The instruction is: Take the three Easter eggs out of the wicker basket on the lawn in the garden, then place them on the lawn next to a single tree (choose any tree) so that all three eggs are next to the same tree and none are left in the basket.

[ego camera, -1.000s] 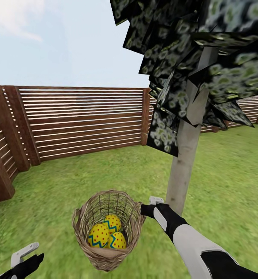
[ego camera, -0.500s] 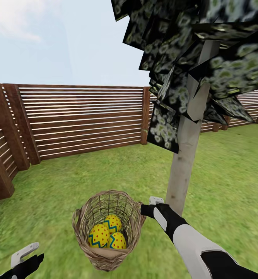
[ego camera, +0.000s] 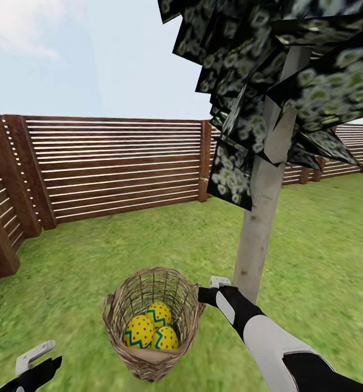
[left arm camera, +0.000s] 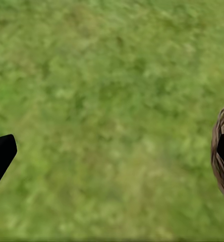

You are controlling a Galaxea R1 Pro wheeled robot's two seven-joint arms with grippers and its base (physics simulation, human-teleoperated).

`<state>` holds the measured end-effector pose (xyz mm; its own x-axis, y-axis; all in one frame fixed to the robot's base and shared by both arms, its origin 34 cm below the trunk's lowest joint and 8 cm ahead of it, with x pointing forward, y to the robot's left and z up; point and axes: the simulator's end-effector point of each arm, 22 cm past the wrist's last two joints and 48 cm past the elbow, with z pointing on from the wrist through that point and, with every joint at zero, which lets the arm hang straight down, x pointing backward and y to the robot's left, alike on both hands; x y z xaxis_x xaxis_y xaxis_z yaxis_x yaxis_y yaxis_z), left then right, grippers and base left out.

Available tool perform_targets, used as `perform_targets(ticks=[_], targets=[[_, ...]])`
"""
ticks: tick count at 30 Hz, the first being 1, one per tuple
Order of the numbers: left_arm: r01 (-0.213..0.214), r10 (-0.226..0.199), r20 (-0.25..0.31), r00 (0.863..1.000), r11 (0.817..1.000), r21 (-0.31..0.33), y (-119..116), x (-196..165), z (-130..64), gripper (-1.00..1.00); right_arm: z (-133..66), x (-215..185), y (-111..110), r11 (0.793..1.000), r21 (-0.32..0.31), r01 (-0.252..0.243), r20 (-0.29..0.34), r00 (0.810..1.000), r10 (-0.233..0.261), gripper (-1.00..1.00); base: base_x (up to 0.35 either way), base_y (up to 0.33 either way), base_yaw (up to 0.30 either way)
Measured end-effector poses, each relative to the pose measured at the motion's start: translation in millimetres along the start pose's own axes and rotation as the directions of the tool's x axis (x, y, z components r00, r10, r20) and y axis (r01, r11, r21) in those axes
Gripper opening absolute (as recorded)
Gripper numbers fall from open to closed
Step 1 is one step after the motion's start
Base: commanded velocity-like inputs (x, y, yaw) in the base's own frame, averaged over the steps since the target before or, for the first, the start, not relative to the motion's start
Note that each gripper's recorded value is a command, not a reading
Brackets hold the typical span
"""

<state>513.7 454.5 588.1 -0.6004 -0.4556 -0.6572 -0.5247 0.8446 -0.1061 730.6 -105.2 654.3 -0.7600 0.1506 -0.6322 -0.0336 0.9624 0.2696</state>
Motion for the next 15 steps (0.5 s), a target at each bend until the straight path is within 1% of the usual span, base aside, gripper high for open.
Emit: perform_targets(ticks=[15], targets=[[0.0,0.0,0.0,1.0,1.0,0.0,5.2,21.7,19.5,1.0,18.7,21.8,-8.6,1.0,0.004,0.003,0.0,1.0,-0.003,-1.0,0.0,0.0,0.0]])
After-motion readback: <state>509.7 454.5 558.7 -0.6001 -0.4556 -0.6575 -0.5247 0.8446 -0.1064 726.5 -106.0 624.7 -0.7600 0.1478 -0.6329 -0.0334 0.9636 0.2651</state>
